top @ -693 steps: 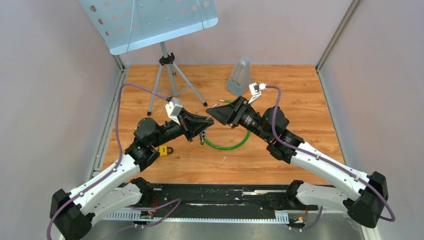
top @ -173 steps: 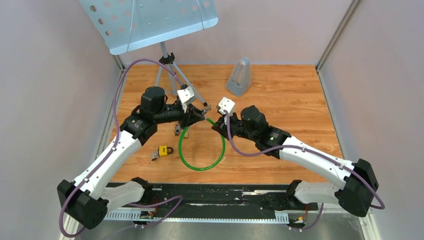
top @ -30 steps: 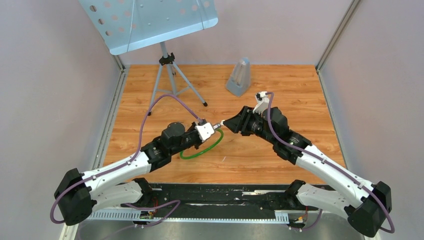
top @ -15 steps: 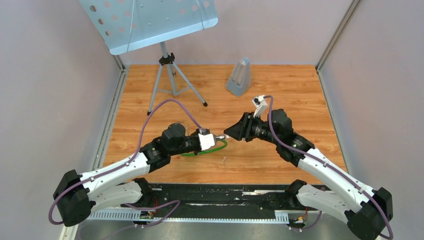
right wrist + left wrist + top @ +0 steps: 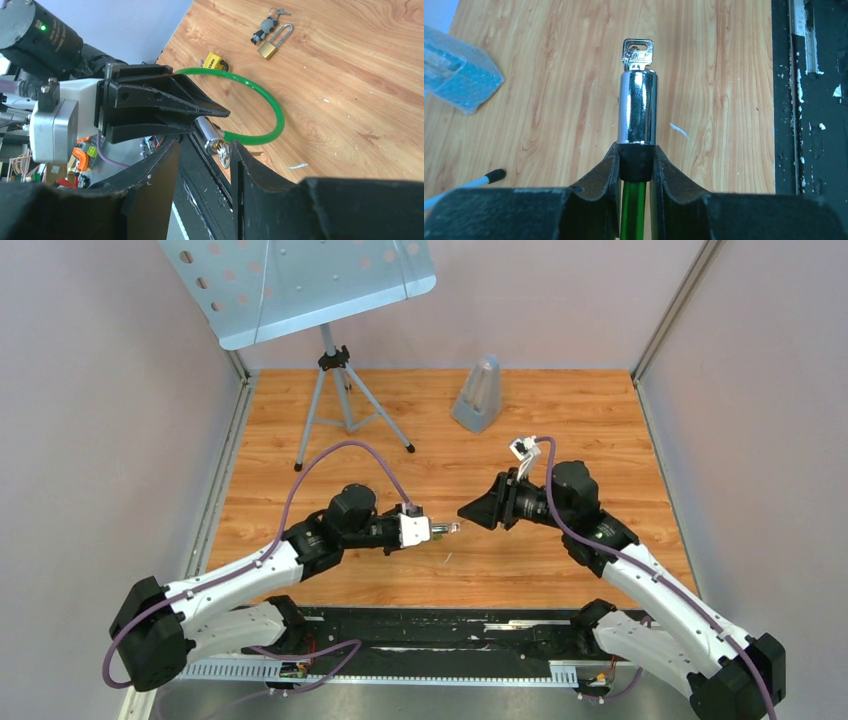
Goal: Lock with the key
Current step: Lock the lock.
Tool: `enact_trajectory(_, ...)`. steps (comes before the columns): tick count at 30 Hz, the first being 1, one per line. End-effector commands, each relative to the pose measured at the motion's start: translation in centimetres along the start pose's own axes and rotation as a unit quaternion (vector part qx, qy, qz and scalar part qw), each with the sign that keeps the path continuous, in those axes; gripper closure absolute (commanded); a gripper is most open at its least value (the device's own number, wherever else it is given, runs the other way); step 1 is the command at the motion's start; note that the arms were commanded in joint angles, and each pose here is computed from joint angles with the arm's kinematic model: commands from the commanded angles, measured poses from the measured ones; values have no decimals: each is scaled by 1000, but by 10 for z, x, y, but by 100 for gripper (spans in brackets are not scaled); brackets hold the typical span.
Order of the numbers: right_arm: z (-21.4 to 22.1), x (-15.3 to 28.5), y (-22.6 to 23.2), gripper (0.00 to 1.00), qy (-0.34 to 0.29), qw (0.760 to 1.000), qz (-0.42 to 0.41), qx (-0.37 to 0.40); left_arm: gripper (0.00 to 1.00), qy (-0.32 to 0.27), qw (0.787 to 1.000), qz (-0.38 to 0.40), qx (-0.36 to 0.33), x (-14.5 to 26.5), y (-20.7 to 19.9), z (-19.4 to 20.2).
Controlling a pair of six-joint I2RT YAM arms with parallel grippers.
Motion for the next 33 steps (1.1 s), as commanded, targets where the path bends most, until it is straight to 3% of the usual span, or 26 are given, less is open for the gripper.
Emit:
enact_trajectory(1, 3, 4, 3, 57, 20, 999, -31, 21, 100, 14, 998, 43, 41, 6, -9, 12)
enact_trajectory(8, 12, -7, -12, 55, 52, 998, -26, 13, 100, -14, 996, 33, 82, 14, 9, 12)
enact_trajectory(14, 10, -20, -15, 67, 62, 996, -48, 35, 100, -23, 994, 39, 97, 17, 15, 13)
enact_trajectory(23, -13, -42, -9, 70, 55, 993, -80, 73, 100, -18, 993, 46, 111, 19, 21, 21)
enact_trajectory(28, -19, -46, -1, 68, 58, 989, -104, 90, 100, -17, 992, 46, 116, 19, 23, 26)
enact_trajectory(33, -23, -51, -1, 59, 58, 989, -104, 88, 100, -17, 992, 43, 114, 20, 25, 27)
Point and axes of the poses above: each gripper's point midway between its finger pads, its own x axis back along the fingers, its own y axis along the line the jaws close on, z = x × y, the point moved 2 cm from there along x, back along the fingers, and after that the axes turned 6 degrees about -x, right-handed, at the moved point
